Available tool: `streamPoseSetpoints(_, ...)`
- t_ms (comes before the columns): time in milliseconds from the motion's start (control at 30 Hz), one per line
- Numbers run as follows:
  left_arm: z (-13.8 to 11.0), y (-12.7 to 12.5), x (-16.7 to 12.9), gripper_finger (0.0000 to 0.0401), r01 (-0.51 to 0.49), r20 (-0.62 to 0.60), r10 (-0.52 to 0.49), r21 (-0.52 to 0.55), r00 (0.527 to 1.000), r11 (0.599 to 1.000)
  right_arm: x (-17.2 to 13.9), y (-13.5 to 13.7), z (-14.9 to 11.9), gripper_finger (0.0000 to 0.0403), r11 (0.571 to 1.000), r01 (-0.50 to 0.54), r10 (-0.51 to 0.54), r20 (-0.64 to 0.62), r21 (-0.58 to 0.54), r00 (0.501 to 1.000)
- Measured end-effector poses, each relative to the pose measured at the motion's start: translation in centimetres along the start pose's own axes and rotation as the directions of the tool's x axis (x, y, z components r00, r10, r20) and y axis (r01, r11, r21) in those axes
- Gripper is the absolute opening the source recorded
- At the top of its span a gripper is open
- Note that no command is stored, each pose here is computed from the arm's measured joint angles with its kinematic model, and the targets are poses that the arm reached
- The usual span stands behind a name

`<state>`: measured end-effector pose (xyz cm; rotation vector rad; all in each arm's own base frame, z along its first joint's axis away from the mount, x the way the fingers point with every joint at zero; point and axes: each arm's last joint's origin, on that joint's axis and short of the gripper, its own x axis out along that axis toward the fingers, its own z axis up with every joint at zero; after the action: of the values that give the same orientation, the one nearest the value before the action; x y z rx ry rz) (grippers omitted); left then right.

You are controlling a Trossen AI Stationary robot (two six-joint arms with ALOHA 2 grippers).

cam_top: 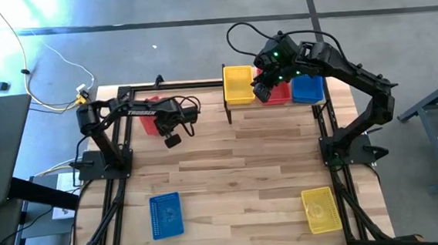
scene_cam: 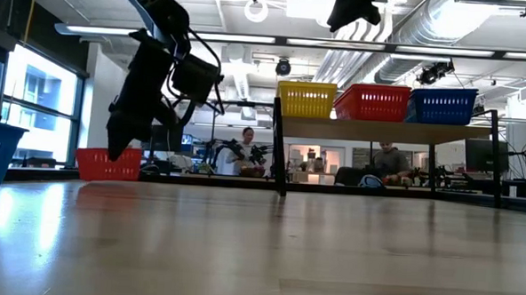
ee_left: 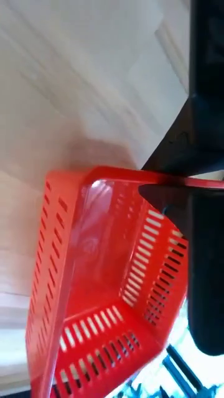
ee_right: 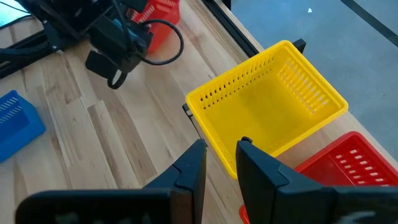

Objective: Stack baskets on shelf by color
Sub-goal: Stack the red basket on the stacked red baskets on the shelf

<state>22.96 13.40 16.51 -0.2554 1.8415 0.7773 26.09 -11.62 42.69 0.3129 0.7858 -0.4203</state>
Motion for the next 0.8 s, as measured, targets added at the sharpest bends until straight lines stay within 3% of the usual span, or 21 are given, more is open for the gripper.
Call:
streamPoseSetpoints(433, -3.6, -1.3, -5.1, 0.0002, 0.058, 0.196, -0.054, -0.017, 0.979, 0.998, 0.0, 0.0, 0.0, 0.0075, 0.999, 0.0, 0.0, 0.001, 0.051, 1.0)
streamPoseSetpoints(600, -5.3, -2.2, -8.3, 0.0002, 0.098, 0.334, -0.1, 0.021, 0.937, 0.995, 0.0, 0.5, 0.0, 0.0075, 0.999, -0.013, 0.013, 0.004, 0.041, 1.0)
streamPoseSetpoints(800, -7.2, -3.5, -11.7, 0.0001, 0.074, 0.465, -0.129, 0.134, 0.876, 0.988, 0.0, 2.2, 0.1, 0.0075, 0.989, -0.061, 0.056, 0.035, 0.132, 0.998)
